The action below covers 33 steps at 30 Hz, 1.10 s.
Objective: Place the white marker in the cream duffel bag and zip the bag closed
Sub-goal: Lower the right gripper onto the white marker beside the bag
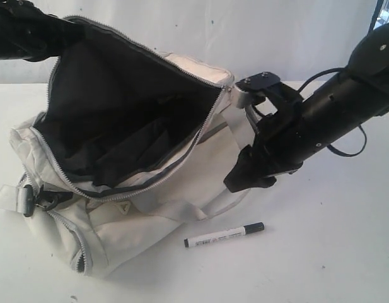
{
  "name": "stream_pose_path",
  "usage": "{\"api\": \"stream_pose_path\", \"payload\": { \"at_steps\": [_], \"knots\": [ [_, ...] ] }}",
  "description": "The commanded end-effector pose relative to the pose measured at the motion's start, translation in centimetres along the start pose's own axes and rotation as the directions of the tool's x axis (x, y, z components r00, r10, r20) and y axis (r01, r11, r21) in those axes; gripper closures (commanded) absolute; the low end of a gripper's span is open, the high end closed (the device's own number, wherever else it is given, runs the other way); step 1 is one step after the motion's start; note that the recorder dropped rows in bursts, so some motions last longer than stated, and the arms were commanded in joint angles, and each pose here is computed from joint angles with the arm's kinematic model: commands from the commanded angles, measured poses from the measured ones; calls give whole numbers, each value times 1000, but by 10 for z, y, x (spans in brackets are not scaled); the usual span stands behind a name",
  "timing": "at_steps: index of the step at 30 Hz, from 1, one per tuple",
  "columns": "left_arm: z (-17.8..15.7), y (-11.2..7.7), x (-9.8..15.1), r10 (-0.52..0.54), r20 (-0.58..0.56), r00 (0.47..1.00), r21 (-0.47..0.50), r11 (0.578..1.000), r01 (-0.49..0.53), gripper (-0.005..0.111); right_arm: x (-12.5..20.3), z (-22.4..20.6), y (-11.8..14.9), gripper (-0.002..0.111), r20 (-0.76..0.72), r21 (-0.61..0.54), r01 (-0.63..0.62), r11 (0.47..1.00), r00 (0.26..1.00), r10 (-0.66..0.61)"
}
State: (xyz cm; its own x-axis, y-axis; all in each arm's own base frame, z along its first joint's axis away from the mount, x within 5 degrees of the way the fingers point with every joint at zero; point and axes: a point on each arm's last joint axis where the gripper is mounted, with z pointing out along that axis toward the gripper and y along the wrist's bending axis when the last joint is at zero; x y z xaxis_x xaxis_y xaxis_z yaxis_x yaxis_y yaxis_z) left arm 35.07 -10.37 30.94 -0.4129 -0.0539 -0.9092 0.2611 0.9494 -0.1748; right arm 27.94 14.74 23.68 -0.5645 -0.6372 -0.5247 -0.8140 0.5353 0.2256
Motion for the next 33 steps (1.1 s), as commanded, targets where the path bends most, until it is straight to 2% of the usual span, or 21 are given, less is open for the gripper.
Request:
{"api": "stream_pose_path", "payload": {
  "at_steps": [1,5,11,17,33],
  "knots": [
    [-1,2,-4,-12,16,1000,-6,1000,12,106,-2,24,7,52,-35,-29,55,998,998,-56],
    [-1,1,-4,-12,15,1000,-5,1000,12,106,2,48,11,52,-98,-78,88,993,991,-96],
    [-1,1,-4,-12,13,1000,-3,1000,12,106,12,77,10,52,-184,-112,257,960,944,-274],
    [-1,1,-3,-12,7,1000,2,1000,12,106,16,93,-2,52,-208,-48,286,957,934,-289],
    [-1,0,-2,-12,-4,1000,11,1000,12,106,31,114,-11,53,-290,-86,288,954,909,-300]
  ]
}}
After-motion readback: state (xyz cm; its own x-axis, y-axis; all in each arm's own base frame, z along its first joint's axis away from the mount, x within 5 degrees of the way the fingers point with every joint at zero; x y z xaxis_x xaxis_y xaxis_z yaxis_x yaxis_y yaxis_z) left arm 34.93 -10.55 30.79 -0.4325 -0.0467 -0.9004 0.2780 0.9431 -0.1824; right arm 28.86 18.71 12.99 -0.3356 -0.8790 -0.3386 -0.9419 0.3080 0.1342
